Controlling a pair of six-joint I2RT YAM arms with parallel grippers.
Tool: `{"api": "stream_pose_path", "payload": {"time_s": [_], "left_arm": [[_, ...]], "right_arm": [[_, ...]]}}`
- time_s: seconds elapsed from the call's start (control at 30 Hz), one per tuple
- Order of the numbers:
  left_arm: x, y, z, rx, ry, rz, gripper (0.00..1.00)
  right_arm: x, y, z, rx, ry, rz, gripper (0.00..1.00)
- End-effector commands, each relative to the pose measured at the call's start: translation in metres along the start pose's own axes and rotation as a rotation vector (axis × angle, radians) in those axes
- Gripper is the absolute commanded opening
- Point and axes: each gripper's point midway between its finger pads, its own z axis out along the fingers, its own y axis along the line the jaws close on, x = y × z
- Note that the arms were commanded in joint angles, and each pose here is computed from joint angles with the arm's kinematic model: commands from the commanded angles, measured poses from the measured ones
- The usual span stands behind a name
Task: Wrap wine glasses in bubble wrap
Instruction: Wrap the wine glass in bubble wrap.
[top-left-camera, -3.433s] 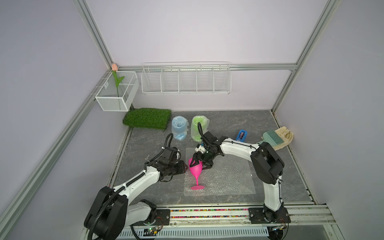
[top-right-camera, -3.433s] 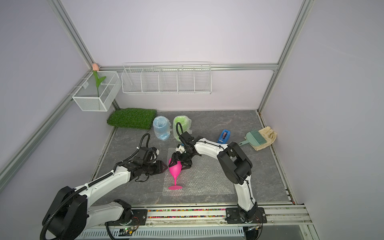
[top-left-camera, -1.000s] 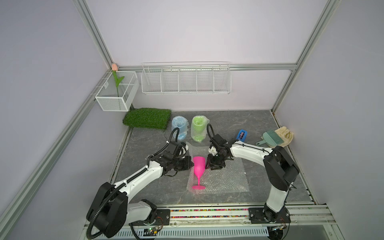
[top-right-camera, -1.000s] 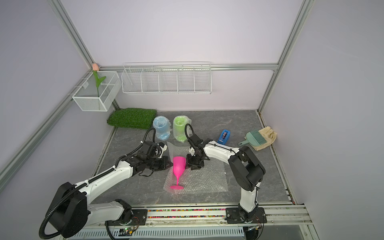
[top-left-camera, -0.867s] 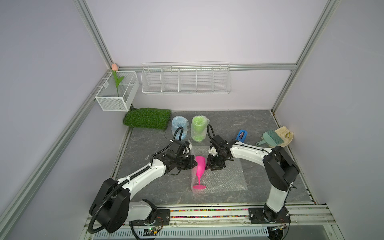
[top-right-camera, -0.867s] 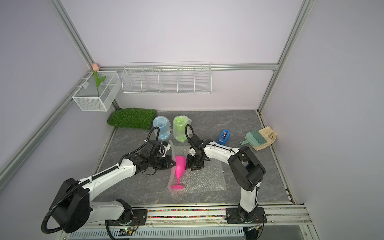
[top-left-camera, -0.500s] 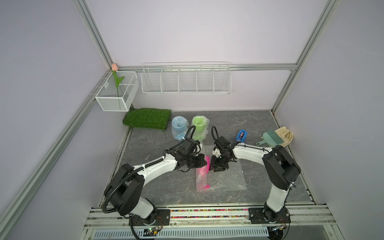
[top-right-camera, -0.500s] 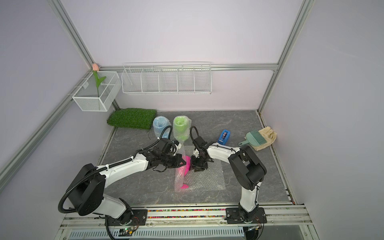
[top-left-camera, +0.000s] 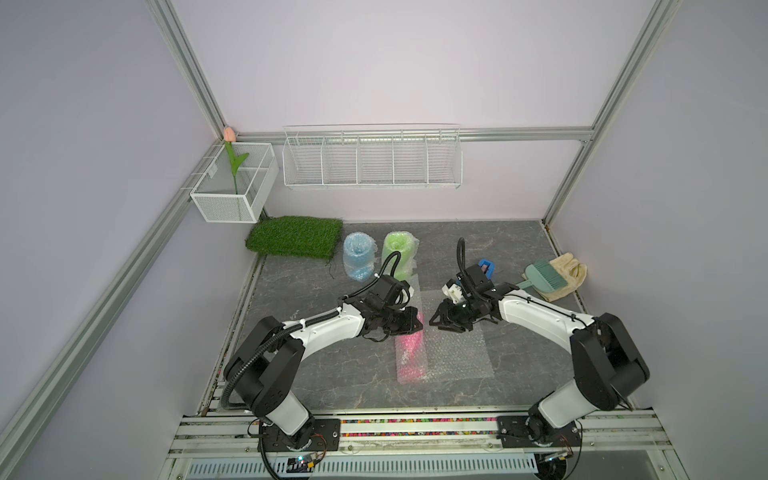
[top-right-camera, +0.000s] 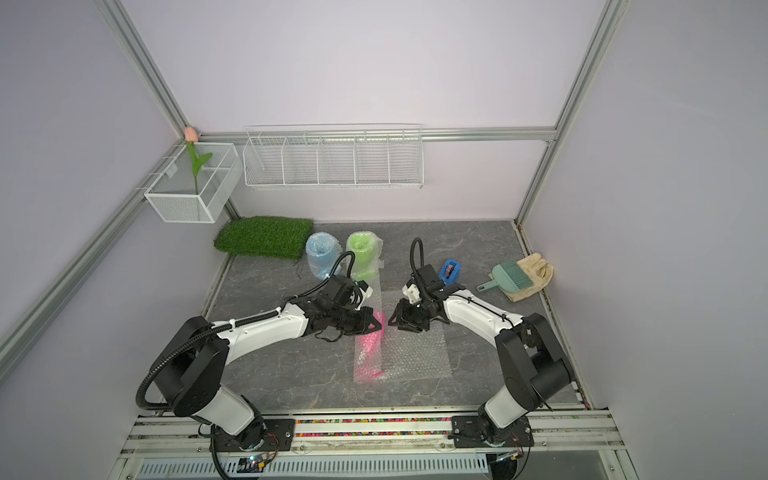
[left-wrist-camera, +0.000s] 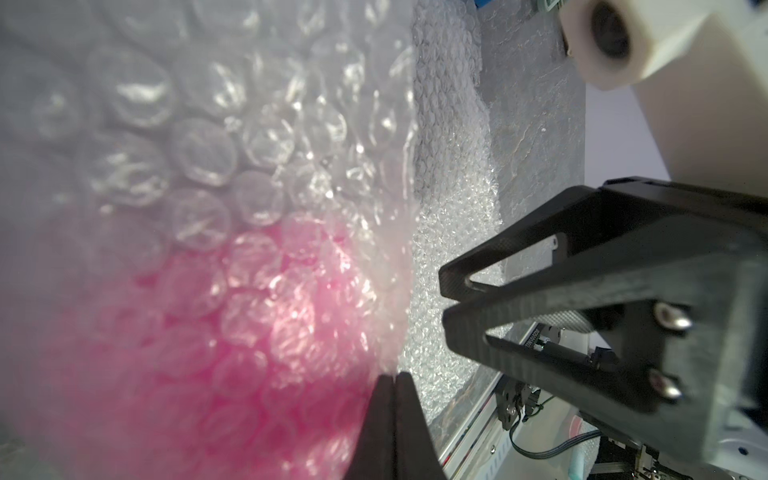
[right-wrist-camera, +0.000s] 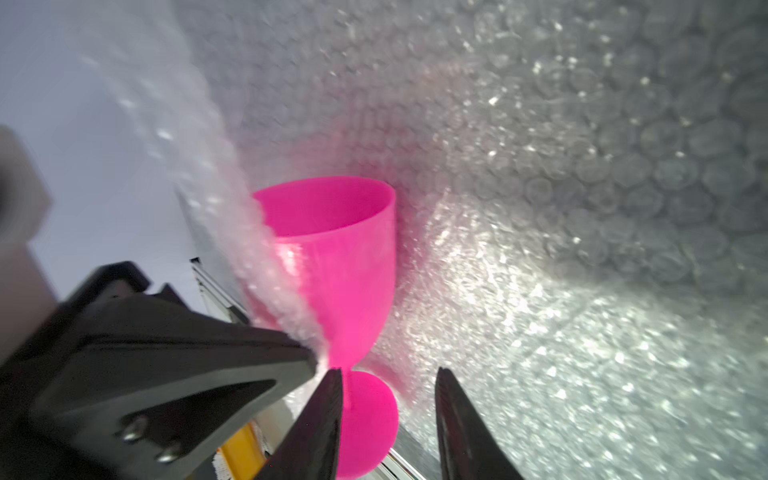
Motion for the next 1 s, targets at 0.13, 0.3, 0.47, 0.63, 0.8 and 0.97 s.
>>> {"api": "stream_pose_path", "payload": {"time_s": [0.13, 0.3, 0.47, 0.63, 0.8, 0.97], "left_arm": [[0.000, -0.006, 0.004, 0.025, 0.014, -0.001, 0.00], [0.002, -0.008, 0.005, 0.039, 0.020, 0.007, 0.00], [0.003, -0.006, 0.004, 0.034, 0.017, 0.004, 0.00], [-0.001, -0.006, -0.003, -0.001, -0.002, 0.008, 0.00], [-0.007, -0.005, -0.021, -0.086, -0.026, 0.020, 0.22], [-0.010, 0.005, -0.044, -0.229, -0.025, 0.047, 0.47]], "right_arm": [[-0.012, 0.034, 0.001, -0.159, -0.003, -0.006, 0.44], [-0.017, 0.033, 0.014, -0.170, 0.028, -0.002, 0.42], [-0.015, 0.026, 0.024, -0.159, 0.062, 0.009, 0.33], [-0.012, 0.015, 0.027, -0.116, 0.066, 0.009, 0.16], [-0.014, 0.001, 0.028, -0.057, 0.051, 0.006, 0.07], [-0.012, -0.008, 0.031, -0.034, 0.054, 0.010, 0.07]]}}
